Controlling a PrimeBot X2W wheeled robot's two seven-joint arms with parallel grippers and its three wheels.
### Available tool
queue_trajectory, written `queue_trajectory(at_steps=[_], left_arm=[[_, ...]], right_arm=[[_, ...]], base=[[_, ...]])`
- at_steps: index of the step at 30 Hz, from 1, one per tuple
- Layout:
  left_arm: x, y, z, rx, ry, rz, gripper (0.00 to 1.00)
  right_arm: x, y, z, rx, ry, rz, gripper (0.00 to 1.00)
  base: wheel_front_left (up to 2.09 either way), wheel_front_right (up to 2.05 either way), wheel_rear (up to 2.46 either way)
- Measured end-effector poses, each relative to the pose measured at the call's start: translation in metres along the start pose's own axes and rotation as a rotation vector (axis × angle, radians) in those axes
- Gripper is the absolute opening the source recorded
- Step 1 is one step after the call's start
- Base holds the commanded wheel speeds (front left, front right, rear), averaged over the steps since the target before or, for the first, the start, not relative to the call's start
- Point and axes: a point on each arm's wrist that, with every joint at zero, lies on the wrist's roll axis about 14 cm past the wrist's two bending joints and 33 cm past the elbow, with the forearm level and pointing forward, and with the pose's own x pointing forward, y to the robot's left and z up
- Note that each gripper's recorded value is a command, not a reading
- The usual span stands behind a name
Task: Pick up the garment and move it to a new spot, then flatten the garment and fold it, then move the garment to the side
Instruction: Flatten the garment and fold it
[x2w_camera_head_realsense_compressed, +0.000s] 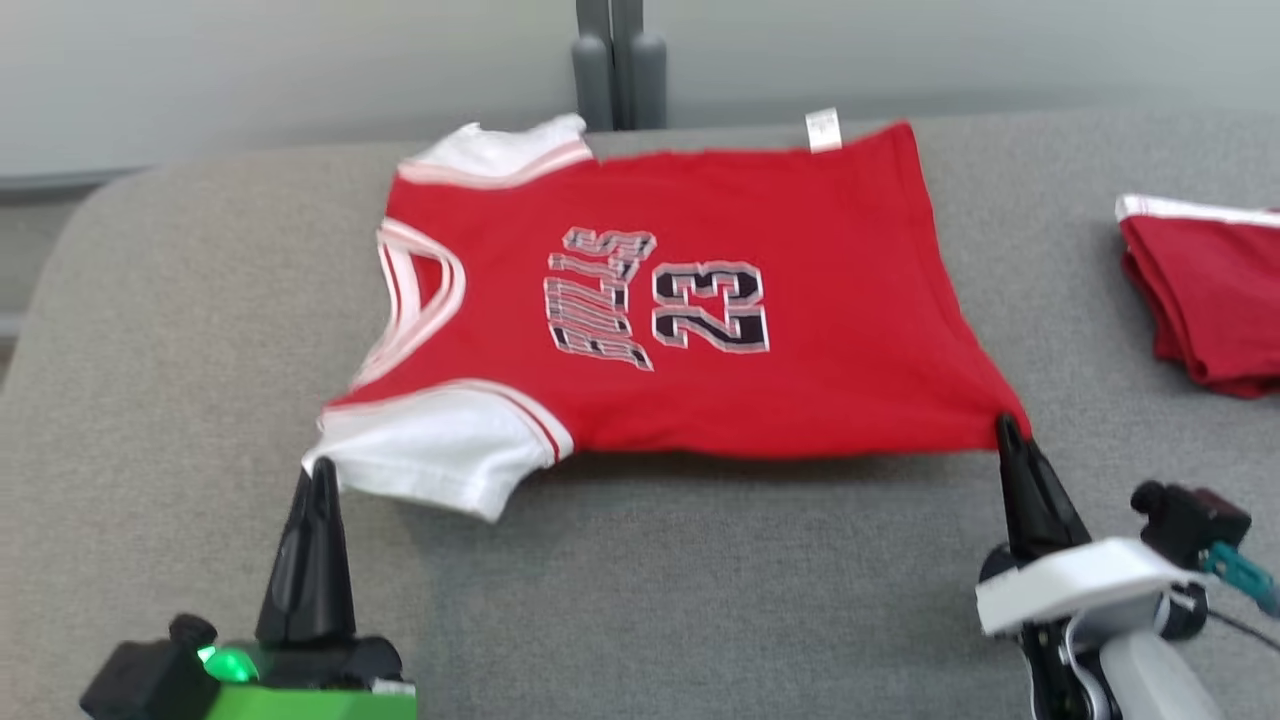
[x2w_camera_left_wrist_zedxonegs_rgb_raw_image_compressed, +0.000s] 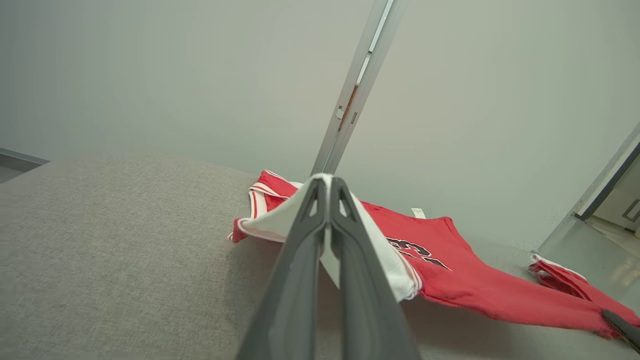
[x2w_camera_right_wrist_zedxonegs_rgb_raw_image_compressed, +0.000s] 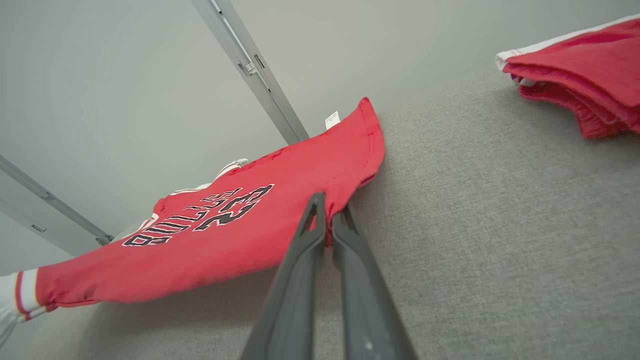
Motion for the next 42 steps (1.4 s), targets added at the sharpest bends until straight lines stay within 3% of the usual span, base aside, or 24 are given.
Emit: queue_trajectory(at_steps=[10,16,29,42], left_arm=[[-0.057,-0.017,0.032,0.021,-0.073,-0.022,0.00],[-0.076,-0.013,0.018,0.024,-0.014,-0.003,0.00],[-0.067,0.005,-0.038,-0.028,0.156,0.046,0.00],[-0.014,0.005,-0.042,-0.020,0.137,0.013,0.00]], right_arm=[[-0.052,0.013,0.016,0.000,-0.028,0.019,0.00],[-0.071,0.012,0.007,0.012,0.037,0.001,0.00],[-0.076,-0.009,-0.044,0.073,0.190,-0.099,0.00],[-0.048,-0.008,-0.043,0.145,0.144,-0.110,0.00]], base=[[0.00,0.00,0.00],[0.00,0.00,0.00],[0.00,0.00,0.00],[0.00,0.00,0.00]])
